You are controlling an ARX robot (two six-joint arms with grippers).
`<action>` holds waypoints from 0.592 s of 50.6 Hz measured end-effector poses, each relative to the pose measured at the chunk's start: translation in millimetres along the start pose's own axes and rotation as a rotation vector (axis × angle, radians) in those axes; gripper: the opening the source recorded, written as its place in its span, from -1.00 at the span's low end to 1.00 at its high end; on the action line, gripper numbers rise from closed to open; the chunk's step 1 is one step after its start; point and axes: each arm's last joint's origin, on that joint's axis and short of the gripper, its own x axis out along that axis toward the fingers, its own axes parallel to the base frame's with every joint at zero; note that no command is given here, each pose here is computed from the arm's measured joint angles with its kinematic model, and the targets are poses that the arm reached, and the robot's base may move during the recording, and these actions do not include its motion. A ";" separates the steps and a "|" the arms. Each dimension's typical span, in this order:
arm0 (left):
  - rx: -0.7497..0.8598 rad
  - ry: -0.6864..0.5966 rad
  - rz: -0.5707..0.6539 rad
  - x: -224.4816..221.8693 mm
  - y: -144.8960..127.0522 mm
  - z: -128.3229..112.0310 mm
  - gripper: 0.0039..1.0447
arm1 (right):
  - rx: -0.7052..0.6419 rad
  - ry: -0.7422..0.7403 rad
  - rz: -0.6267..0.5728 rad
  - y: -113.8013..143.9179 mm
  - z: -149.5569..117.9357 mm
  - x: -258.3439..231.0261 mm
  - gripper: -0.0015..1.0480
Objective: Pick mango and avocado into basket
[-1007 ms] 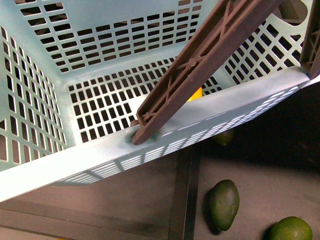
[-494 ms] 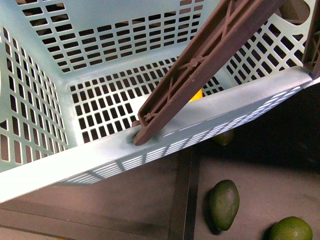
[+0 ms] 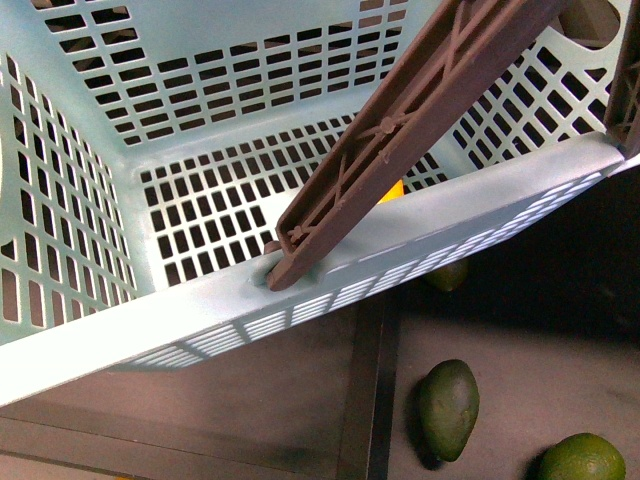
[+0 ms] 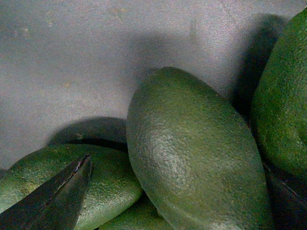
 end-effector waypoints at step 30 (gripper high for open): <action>0.000 0.000 0.000 0.0 0.0 0.0 -0.92 | 0.052 0.018 -0.003 -4.7 -5.5 8.1 0.06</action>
